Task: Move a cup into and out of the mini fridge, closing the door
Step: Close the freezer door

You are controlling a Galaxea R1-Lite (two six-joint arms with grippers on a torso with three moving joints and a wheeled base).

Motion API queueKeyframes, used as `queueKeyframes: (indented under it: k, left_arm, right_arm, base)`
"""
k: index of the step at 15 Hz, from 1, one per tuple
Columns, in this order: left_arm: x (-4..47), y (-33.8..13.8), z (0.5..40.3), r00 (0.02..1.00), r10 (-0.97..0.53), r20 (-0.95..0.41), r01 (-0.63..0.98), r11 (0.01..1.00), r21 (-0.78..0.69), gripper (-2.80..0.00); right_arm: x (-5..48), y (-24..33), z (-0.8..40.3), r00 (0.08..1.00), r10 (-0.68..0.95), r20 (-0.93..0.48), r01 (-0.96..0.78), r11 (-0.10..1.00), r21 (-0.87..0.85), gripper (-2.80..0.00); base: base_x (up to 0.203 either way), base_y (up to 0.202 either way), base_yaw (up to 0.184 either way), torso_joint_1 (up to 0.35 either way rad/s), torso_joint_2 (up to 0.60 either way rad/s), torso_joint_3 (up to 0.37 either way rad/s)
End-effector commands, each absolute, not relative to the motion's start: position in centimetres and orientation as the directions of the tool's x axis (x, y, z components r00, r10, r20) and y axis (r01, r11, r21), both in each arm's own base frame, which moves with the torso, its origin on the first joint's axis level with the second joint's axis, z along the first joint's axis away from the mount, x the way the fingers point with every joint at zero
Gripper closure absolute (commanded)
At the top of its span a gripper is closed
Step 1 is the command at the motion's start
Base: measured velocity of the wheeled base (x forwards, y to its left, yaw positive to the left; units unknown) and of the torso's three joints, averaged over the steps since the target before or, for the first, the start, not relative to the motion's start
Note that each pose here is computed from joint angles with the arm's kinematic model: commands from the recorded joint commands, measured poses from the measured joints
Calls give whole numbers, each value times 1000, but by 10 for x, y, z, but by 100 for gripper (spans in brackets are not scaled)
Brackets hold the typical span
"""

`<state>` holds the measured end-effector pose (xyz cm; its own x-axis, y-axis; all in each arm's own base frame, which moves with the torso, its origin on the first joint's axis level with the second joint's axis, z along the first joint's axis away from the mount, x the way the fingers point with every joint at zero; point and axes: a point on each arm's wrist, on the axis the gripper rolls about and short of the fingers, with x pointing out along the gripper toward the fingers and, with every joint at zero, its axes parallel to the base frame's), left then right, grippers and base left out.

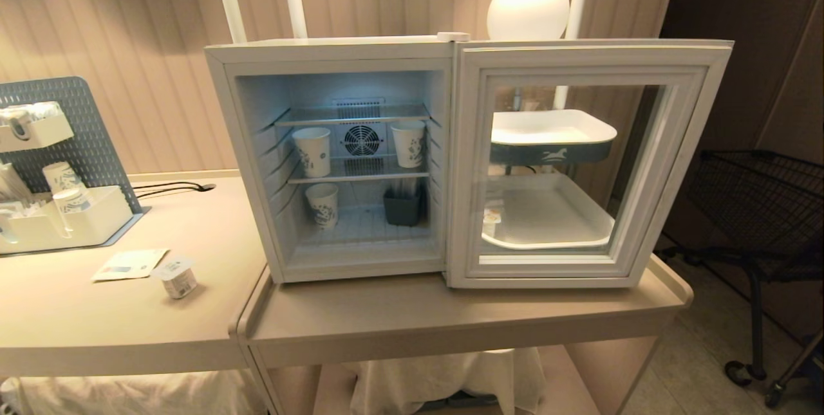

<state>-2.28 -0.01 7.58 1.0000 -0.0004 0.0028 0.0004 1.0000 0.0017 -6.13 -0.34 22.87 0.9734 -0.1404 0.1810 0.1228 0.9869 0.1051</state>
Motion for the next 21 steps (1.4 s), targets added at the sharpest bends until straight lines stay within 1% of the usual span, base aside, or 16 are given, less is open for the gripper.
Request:
queueKeyframes:
  k: [1, 2, 4, 6, 9, 10, 12, 14, 15, 17, 21]
  left_arm:
    - [-23, 0, 76, 1000, 0, 3, 0, 1000, 2, 0]
    - [-23, 0, 76, 1000, 0, 3, 0, 1000, 2, 0]
    - [-23, 0, 76, 1000, 0, 3, 0, 1000, 2, 0]
    - [-23, 0, 76, 1000, 0, 3, 0, 1000, 2, 0]
    - [-23, 0, 76, 1000, 0, 3, 0, 1000, 2, 0]
    - [-23, 0, 76, 1000, 0, 3, 0, 1000, 2, 0]
    - [-23, 0, 76, 1000, 0, 3, 0, 1000, 2, 0]
    - [-23, 0, 76, 1000, 0, 3, 0, 1000, 2, 0]
    - [-23, 0, 76, 1000, 0, 3, 0, 1000, 2, 0]
    - [-23, 0, 76, 1000, 0, 3, 0, 1000, 2, 0]
    - [-23, 0, 76, 1000, 0, 3, 0, 1000, 2, 0]
  right_arm:
    - [-17, -4, 258, 982, -188, 17, 186, 978, 94, 0]
    - [6, -5, 262, 974, -218, -64, 224, 970, 96, 0]
    - [49, -7, 265, 942, -281, -181, 304, 946, 113, 0]
    - [86, -12, 263, 894, -368, -254, 406, 906, 118, 0]
    - [147, -44, 247, 784, -515, -347, 583, 803, 125, 0]
    - [162, -59, 240, 766, -527, -368, 606, 783, 141, 0]
    - [182, -77, 231, 816, -421, -396, 528, 822, 214, 0]
    - [196, -85, 223, 825, -369, -429, 497, 834, 239, 0]
    - [203, -89, 216, 818, -352, -455, 494, 835, 243, -280]
    - [222, -97, 206, 817, -318, -481, 478, 840, 257, -280]
    - [253, -120, 199, 838, -326, -439, 468, 842, 268, -280]
  base:
    - [0, 0, 0, 0, 0, 0]
    - [0, 0, 0, 0, 0, 0]
    - [0, 0, 0, 0, 0, 0]
    - [0, 0, 0, 0, 0, 0]
    - [0, 0, 0, 0, 0, 0]
    - [0, 0, 0, 0, 0, 0]
    - [0, 0, 0, 0, 0, 0]
    - [0, 0, 0, 0, 0, 0]
    - [0, 0, 0, 0, 0, 0]
    - [0, 0, 0, 0, 0, 0]
    - [0, 0, 0, 0, 0, 0]
